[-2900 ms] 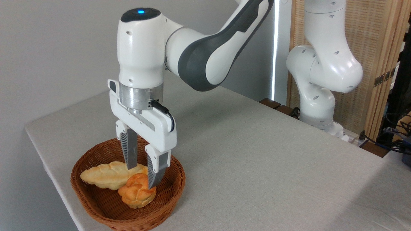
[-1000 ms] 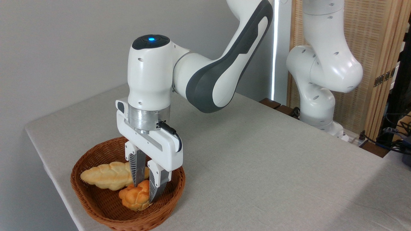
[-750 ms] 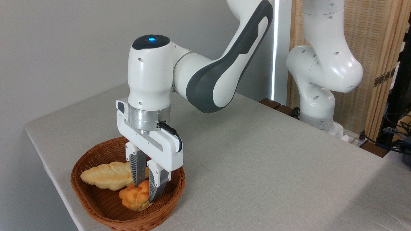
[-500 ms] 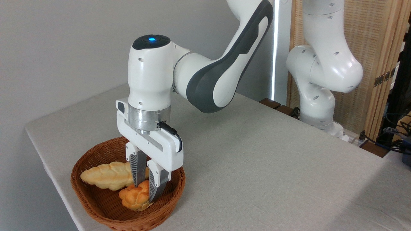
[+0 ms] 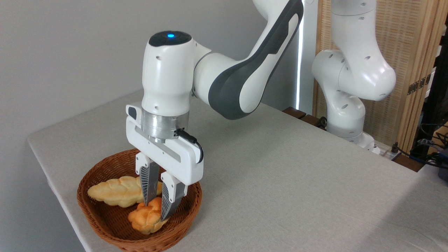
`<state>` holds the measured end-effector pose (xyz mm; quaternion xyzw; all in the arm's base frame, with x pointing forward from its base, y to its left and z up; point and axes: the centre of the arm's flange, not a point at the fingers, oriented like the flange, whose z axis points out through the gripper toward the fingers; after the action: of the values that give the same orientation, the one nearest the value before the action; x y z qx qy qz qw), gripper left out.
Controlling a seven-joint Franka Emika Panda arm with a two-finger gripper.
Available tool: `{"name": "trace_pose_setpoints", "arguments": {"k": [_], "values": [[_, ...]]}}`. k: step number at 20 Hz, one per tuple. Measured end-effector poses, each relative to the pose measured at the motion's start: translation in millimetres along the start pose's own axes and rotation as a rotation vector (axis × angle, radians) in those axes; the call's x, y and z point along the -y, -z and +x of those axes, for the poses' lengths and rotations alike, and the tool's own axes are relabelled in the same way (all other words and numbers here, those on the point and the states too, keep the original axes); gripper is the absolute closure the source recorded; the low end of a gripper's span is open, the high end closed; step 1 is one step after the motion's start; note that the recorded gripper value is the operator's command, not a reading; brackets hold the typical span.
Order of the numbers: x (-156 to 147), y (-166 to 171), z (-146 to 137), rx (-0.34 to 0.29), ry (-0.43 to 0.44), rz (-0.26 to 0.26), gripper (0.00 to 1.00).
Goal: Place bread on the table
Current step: 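Close the gripper fingers around the round orange bun, then lift the bun out of the basket and lower it onto the table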
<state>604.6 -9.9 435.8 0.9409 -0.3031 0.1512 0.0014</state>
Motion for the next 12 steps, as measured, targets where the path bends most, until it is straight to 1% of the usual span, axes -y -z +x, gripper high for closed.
{"name": "trace_pose_setpoints", "arguments": {"k": [8,12], "values": [[-1.2,19.0,2.4,-0.026,0.003,0.007,0.46],[-4.6,37.3,1.8,-0.026,-0.001,0.001,0.46]]}}
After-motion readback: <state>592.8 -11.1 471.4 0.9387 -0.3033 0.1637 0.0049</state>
